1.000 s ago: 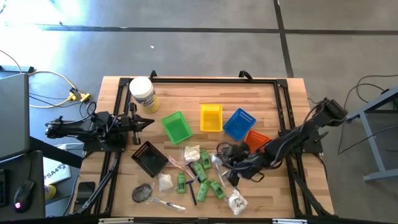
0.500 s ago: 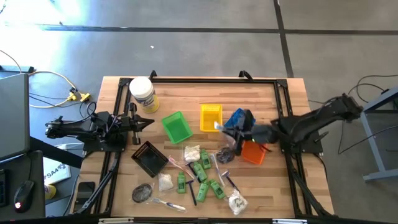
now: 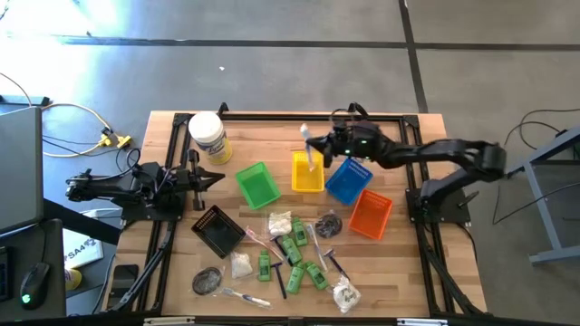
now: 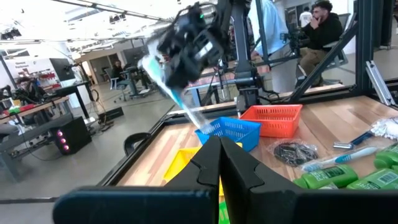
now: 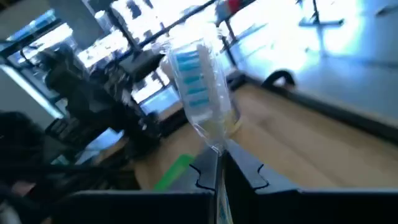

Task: Pick & Place Travel size toiletries
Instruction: Put the right blue toothbrush into the yellow bin

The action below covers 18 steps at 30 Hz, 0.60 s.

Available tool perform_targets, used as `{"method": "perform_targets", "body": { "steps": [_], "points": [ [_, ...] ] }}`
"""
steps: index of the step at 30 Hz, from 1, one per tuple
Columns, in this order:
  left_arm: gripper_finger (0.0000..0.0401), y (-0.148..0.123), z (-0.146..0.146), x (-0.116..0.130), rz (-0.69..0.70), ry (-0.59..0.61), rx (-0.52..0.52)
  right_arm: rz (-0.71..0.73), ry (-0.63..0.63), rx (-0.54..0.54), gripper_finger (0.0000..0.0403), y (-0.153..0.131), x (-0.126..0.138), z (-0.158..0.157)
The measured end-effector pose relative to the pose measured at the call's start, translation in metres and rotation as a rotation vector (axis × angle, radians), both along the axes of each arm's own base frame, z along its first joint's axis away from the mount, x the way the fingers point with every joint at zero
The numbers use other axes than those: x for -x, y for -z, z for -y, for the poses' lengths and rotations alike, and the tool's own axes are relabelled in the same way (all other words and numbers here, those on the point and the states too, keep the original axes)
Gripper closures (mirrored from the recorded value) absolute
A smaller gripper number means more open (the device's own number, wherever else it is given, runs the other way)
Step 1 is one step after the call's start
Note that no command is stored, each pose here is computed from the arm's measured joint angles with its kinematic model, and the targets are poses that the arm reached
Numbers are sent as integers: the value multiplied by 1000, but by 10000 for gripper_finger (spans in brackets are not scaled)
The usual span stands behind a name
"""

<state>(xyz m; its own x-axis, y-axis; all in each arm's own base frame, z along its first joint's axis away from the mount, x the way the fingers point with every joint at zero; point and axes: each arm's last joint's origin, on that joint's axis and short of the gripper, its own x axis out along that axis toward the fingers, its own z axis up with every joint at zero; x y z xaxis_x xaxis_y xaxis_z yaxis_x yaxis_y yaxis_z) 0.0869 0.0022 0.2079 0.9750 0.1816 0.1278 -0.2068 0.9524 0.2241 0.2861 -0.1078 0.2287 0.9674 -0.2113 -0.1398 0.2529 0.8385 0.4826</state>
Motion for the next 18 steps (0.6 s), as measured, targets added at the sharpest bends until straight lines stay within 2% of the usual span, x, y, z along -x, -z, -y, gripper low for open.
{"method": "perform_targets", "body": {
  "steps": [4, 7, 13, 18],
  "points": [
    [401, 0, 0, 0, -11, -17, -55, -84, -11, -43, 398, 25, -18, 4],
    [401, 0, 0, 0, -12, -20, -56, -100, -1, -47, 398, 30, -25, 3],
    [401, 1, 0, 0, -23, -20, -56, -190, 105, -34, 398, 41, -27, -3],
    [401, 1, 0, 0, -26, -22, -56, -239, 130, 22, 398, 44, -28, -9]
  ]
}}
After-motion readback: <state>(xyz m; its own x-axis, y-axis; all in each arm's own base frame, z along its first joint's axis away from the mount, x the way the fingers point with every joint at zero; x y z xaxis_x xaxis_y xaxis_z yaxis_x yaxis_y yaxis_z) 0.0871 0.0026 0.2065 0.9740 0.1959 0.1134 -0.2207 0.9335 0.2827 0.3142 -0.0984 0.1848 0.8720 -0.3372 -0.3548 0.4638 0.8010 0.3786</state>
